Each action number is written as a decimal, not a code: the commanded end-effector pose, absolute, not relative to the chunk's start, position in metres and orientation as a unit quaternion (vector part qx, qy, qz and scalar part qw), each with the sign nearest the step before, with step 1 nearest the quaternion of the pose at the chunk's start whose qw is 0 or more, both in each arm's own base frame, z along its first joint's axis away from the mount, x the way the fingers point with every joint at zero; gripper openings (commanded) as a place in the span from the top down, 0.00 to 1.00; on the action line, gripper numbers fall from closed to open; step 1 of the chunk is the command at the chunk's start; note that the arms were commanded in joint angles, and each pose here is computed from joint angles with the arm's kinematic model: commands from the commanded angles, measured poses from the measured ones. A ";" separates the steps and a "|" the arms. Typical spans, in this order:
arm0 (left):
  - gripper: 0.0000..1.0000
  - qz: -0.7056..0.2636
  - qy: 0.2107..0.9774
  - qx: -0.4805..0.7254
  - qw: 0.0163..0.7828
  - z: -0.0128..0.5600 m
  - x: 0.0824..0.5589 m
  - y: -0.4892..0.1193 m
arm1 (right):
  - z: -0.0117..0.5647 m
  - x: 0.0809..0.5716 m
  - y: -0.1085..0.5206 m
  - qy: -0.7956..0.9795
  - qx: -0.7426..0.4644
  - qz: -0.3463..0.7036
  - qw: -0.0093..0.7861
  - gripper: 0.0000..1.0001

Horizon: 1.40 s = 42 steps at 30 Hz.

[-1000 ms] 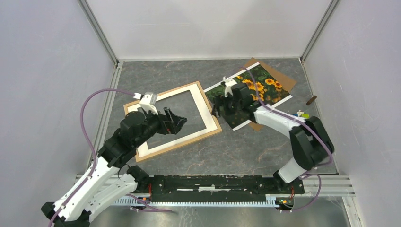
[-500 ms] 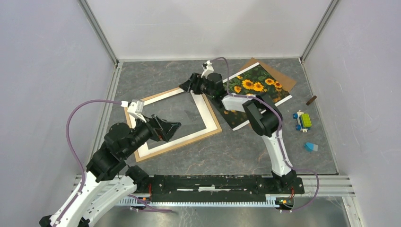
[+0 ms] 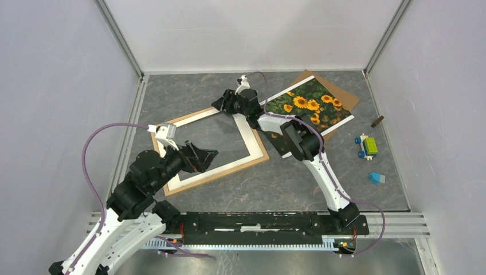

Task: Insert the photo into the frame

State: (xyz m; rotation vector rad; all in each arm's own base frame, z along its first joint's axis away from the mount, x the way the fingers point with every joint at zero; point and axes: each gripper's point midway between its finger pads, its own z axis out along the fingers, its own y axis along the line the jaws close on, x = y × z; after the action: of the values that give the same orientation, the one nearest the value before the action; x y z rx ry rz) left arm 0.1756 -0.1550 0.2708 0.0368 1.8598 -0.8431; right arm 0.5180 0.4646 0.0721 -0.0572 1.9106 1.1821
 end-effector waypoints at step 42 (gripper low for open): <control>0.00 -0.149 0.845 -0.132 0.496 0.197 0.379 -0.145 | 0.150 0.483 0.283 0.789 -0.180 0.384 0.444 0.18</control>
State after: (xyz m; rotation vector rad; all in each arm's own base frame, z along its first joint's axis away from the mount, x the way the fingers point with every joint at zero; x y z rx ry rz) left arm 0.3109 -0.1583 0.1795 -0.1989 2.1630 -0.3355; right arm 0.4792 0.2979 0.1584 -0.2872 1.9759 0.9526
